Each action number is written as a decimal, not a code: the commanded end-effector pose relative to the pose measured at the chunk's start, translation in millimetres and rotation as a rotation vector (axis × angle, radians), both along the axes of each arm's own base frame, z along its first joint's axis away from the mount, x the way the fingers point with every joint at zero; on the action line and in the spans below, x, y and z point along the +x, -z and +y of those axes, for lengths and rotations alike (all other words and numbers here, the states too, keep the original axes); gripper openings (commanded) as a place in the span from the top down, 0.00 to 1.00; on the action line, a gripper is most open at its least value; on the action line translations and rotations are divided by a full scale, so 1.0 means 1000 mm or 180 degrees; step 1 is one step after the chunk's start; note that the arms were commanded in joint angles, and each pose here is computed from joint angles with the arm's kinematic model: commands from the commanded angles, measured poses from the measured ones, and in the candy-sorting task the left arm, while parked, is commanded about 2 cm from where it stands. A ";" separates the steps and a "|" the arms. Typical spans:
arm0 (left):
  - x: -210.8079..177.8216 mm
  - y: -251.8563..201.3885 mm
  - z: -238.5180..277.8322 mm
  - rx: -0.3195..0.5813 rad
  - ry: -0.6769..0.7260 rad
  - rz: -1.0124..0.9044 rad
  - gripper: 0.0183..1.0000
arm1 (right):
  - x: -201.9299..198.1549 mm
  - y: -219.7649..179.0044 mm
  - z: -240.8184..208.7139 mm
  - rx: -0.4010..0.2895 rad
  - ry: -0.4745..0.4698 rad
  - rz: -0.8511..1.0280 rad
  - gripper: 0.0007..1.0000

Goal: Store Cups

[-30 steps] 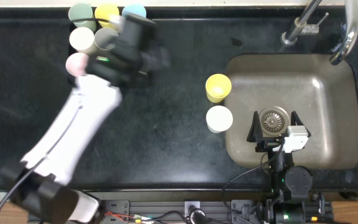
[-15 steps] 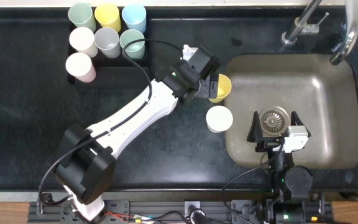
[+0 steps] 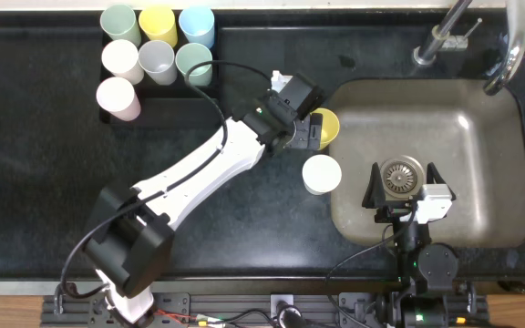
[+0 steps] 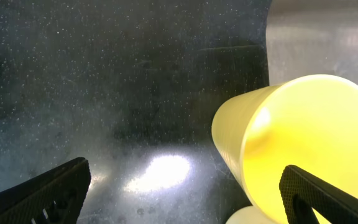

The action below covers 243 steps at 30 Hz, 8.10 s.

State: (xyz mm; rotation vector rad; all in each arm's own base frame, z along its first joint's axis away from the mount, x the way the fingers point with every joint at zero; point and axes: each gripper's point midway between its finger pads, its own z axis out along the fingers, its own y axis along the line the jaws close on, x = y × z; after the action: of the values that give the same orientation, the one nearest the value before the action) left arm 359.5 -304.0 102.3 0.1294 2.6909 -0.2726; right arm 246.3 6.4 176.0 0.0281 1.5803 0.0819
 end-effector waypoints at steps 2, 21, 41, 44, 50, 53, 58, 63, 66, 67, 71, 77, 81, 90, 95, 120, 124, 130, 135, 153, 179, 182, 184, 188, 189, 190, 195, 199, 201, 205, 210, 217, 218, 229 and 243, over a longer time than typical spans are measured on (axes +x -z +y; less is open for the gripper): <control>0.001 0.008 -0.011 -0.0042 0.0042 0.0001 0.00 | 0.000 0.004 0.000 -0.0010 -0.0003 0.0007 0.00; 0.015 0.030 -0.032 -0.0215 0.0066 -0.0042 0.98 | 0.000 0.004 0.000 -0.0010 -0.0003 0.0007 0.00; -0.006 -0.103 0.207 -0.0099 -0.1985 0.0221 0.98 | 0.000 0.004 0.000 -0.0010 -0.0003 0.0006 0.00; -0.018 -0.104 0.255 -0.0093 -0.2378 0.0429 0.98 | 0.000 0.004 0.000 -0.0010 -0.0003 0.0007 0.00; -0.012 -0.094 0.316 -0.0339 -0.2972 0.0571 0.98 | 0.000 0.004 0.000 -0.0011 -0.0003 0.0007 0.00; 0.002 -0.089 0.329 -0.0427 -0.3078 0.0473 0.98 | 0.000 0.004 0.000 -0.0010 -0.0003 0.0007 0.00; 0.027 -0.080 0.327 -0.0477 -0.3044 0.0335 0.98 | 0.000 0.004 0.000 -0.0010 -0.0003 0.0007 0.00; 0.036 -0.060 0.316 -0.0426 -0.3033 0.0452 0.98 | 0.000 0.004 0.000 -0.0010 -0.0003 0.0007 0.00; 0.036 -0.051 0.308 -0.0278 -0.3040 0.0474 0.98 | 0.000 0.004 0.000 -0.0011 -0.0003 0.0007 0.00; 0.036 -0.049 0.307 -0.0214 -0.3088 0.0463 0.98 | 0.000 0.004 0.000 -0.0010 -0.0003 0.0007 0.00; 0.037 -0.041 0.301 -0.0074 -0.3127 0.0454 0.98 | 0.000 0.004 0.000 -0.0011 -0.0003 0.0006 0.00; 0.035 -0.034 0.308 0.0031 -0.3275 0.0472 0.98 | 0.000 0.004 0.000 -0.0010 -0.0003 0.0007 0.00; 0.034 -0.033 0.312 0.0077 -0.3383 0.0443 0.98 | 0.000 0.004 0.000 -0.0010 -0.0003 0.0006 0.00; 0.039 -0.033 0.320 0.0122 -0.3558 0.0314 0.98 | 0.000 0.004 0.000 -0.0010 -0.0003 0.0007 0.00; 0.042 -0.026 0.320 0.0149 -0.3553 0.0350 0.98 | 0.000 0.004 0.000 -0.0011 -0.0003 0.0007 0.00; 0.058 0.004 0.311 0.0199 -0.3493 0.0387 0.98 | 0.000 0.004 0.000 -0.0011 -0.0003 0.0007 0.00; 0.058 0.008 0.306 0.0242 -0.3457 0.0403 0.98 | 0.000 0.004 0.000 -0.0011 -0.0003 0.0007 0.00; 0.058 0.009 0.305 0.0269 -0.3439 0.0397 0.98 | 0.000 0.004 0.000 -0.0010 -0.0003 0.0007 0.00; 0.058 0.009 0.305 0.0277 -0.3421 0.0398 0.13 | 0.000 0.004 0.000 -0.0010 -0.0003 0.0007 0.00; 0.042 -0.069 0.307 0.0167 -0.3210 0.0103 0.00 | 0.000 0.004 0.000 -0.0011 -0.0003 0.0007 0.00; -0.085 -0.107 0.287 -0.0388 -0.1087 -0.2559 0.00 | 0.000 0.004 0.000 -0.0010 -0.0003 0.0007 0.00; -0.095 -0.100 0.288 -0.0313 -0.1014 -0.2679 0.00 | 0.000 0.004 0.000 -0.0011 -0.0003 0.0007 0.00; -0.100 -0.096 0.289 -0.0272 -0.0975 -0.2748 0.00 | 0.000 0.004 0.000 -0.0011 -0.0003 0.0007 0.00; -0.106 -0.074 0.290 -0.0270 -0.0979 -0.2743 0.00 | 0.000 0.004 0.000 -0.0010 -0.0003 0.0007 0.00; -0.106 -0.070 0.290 -0.0287 -0.0972 -0.2780 0.00 | 0.000 0.004 0.000 -0.0011 -0.0003 0.0007 0.00; -0.105 -0.071 0.289 -0.0308 -0.0974 -0.2859 0.00 | 0.000 0.004 0.000 -0.0011 -0.0003 0.0007 0.00; -0.102 -0.129 0.287 -0.0404 -0.0836 -0.3894 0.00 | 0.000 0.004 0.000 -0.0010 -0.0003 0.0007 0.00; -0.114 -0.151 0.281 -0.0208 -0.0553 -0.4340 0.00 | 0.000 0.004 0.000 -0.0010 -0.0003 0.0007 0.00; -0.117 -0.144 0.281 -0.0189 -0.0550 -0.4259 0.00 | 0.000 0.004 0.000 -0.0010 -0.0003 0.0007 0.00; -0.118 -0.121 0.284 -0.0126 -0.0560 -0.4000 0.00 | 0.000 0.004 0.000 -0.0010 -0.0003 0.0007 0.00; -0.115 -0.098 0.283 -0.0120 -0.0518 -0.3880 0.00 | 0.000 0.004 0.000 -0.0010 -0.0003 0.0007 0.00; -0.114 -0.074 0.279 -0.0131 -0.0424 -0.3571 0.00 | 0.000 0.004 0.000 -0.0011 -0.0003 0.0007 0.00; -0.115 -0.068 0.279 -0.0121 -0.0422 -0.3499 0.00 | 0.000 0.004 0.000 -0.0010 -0.0003 0.0007 0.00; -0.114 -0.056 0.287 -0.0045 -0.0519 -0.3345 0.00 | 0.000 0.004 0.000 -0.0010 -0.0003 0.0007 0.00; -0.114 -0.055 0.287 -0.0047 -0.0515 -0.3341 0.00 | 0.000 0.004 0.000 -0.0010 -0.0003 0.0007 0.00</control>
State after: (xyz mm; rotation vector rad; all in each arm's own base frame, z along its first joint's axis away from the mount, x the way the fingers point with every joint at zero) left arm 245.7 -16.3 157.1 0.0080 1.6500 -0.1220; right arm 246.3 6.3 176.0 0.0281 1.5803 0.0813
